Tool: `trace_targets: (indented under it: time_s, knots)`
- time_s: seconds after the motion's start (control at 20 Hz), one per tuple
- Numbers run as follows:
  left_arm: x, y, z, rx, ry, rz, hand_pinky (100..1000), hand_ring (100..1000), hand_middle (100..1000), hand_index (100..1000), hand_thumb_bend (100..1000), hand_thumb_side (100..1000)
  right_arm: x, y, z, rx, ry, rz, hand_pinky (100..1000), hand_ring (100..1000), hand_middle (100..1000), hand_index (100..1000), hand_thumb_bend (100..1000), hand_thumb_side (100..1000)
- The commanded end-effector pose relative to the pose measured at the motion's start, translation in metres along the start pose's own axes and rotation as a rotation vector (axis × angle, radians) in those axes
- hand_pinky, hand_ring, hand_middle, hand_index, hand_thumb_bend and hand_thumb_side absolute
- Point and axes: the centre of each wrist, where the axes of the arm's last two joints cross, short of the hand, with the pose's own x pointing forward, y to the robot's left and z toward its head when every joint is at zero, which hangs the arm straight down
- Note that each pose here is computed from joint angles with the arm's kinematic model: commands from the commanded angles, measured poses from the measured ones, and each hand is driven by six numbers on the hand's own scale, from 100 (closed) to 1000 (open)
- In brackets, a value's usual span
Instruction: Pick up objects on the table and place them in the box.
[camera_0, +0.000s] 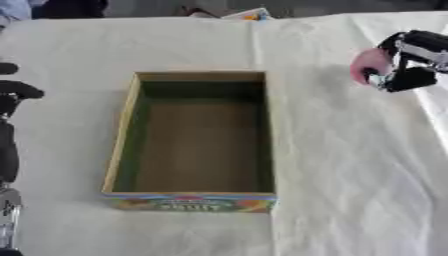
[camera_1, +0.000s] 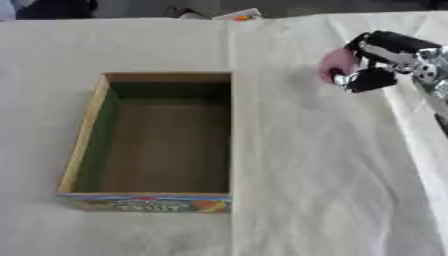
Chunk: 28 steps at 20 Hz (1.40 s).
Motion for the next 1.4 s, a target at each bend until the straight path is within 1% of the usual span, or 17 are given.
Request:
trace_targets:
  time_s: [0.05, 0.15, 0.25, 0.4, 0.55, 0.6, 0.65, 0.8, 1.05, 1.2, 1.4]
  knots:
    - [0.004, 0.001, -0.002, -0.013, -0.016, -0.001, 554, 489, 577, 701, 100, 956, 0.009, -0.032, 0.011, -0.102, -0.032, 0.059, 546, 675, 645, 699, 100, 605]
    - [0.004, 0.001, -0.002, -0.014, -0.015, -0.002, 554, 489, 577, 701, 100, 956, 0.021, -0.041, 0.014, -0.143, -0.069, 0.08, 546, 674, 644, 697, 100, 614]
    - [0.004, 0.0, -0.002, -0.017, -0.014, -0.001, 554, 489, 577, 701, 100, 956, 0.037, -0.053, 0.017, -0.186, -0.121, 0.103, 551, 679, 648, 693, 100, 626]
    - [0.004, 0.0, -0.002, -0.02, -0.013, 0.0, 554, 489, 578, 701, 100, 955, 0.066, -0.069, 0.022, -0.239, -0.207, 0.131, 555, 682, 650, 693, 100, 634]
    - [0.004, 0.0, -0.002, -0.023, -0.013, 0.001, 554, 489, 578, 700, 100, 954, 0.095, -0.082, 0.027, -0.267, -0.292, 0.143, 559, 686, 651, 691, 100, 637]
    - [0.004, 0.0, -0.002, -0.023, -0.013, 0.002, 554, 489, 578, 700, 100, 954, 0.105, -0.087, 0.028, -0.275, -0.325, 0.148, 560, 687, 653, 691, 100, 758]
    - [0.004, 0.0, -0.002, -0.024, -0.012, 0.002, 553, 489, 578, 700, 100, 953, 0.115, -0.09, 0.029, -0.279, -0.355, 0.15, 561, 688, 653, 691, 100, 635]
    - [0.004, 0.0, -0.002, -0.025, -0.012, 0.002, 553, 490, 578, 700, 100, 951, 0.143, -0.099, 0.03, -0.287, -0.442, 0.145, 568, 691, 656, 694, 100, 626]
    - [0.004, 0.0, -0.002, -0.025, -0.011, 0.004, 553, 490, 578, 700, 100, 951, 0.181, -0.105, 0.026, -0.265, -0.563, 0.111, 582, 700, 662, 703, 100, 619]
    - [0.005, -0.001, -0.002, -0.023, -0.013, 0.006, 552, 490, 579, 699, 100, 950, 0.198, -0.1, 0.021, -0.241, -0.612, 0.09, 584, 701, 660, 705, 100, 616]
    - [0.005, -0.001, -0.002, -0.02, -0.014, 0.007, 552, 490, 579, 699, 100, 951, 0.216, -0.092, 0.017, -0.236, -0.658, 0.07, 586, 703, 659, 703, 100, 619]
